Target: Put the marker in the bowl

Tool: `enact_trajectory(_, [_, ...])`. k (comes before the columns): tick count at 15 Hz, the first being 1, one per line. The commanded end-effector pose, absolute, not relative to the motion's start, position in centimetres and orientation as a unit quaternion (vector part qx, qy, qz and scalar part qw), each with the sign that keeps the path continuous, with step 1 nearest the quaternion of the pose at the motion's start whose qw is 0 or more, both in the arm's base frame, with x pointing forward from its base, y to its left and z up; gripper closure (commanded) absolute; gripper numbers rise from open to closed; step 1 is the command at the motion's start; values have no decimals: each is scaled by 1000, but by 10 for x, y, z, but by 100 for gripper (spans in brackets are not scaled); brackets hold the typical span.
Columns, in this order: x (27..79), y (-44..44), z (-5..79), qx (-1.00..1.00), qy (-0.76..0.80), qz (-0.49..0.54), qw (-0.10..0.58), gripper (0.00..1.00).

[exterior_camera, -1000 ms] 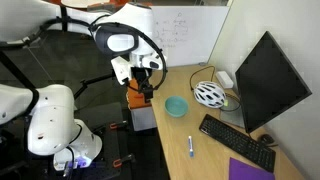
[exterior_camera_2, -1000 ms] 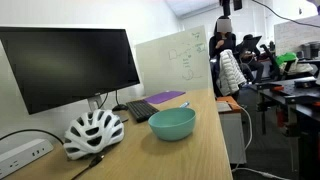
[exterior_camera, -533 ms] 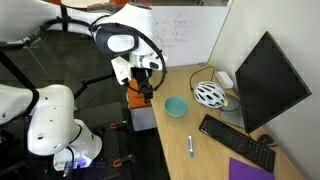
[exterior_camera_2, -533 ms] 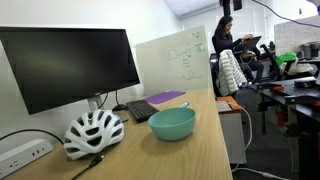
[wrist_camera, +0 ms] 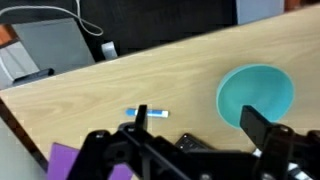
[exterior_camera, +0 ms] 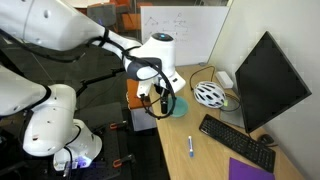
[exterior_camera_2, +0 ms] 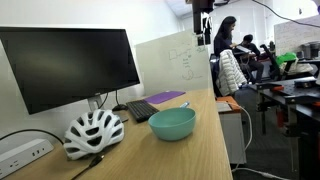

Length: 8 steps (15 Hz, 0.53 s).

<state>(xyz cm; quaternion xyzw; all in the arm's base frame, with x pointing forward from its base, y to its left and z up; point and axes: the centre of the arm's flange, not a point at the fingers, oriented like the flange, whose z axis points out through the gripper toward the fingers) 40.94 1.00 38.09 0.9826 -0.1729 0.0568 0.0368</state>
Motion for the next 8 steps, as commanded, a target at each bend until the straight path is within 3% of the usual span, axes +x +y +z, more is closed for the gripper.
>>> enact_trajectory(1, [465, -9, 342, 959, -264, 83, 63, 0])
enact_trajectory(4, [496, -37, 307, 944, -299, 84, 116, 0])
enact_trajectory(8, [524, -65, 261, 969, -186, 55, 154, 0])
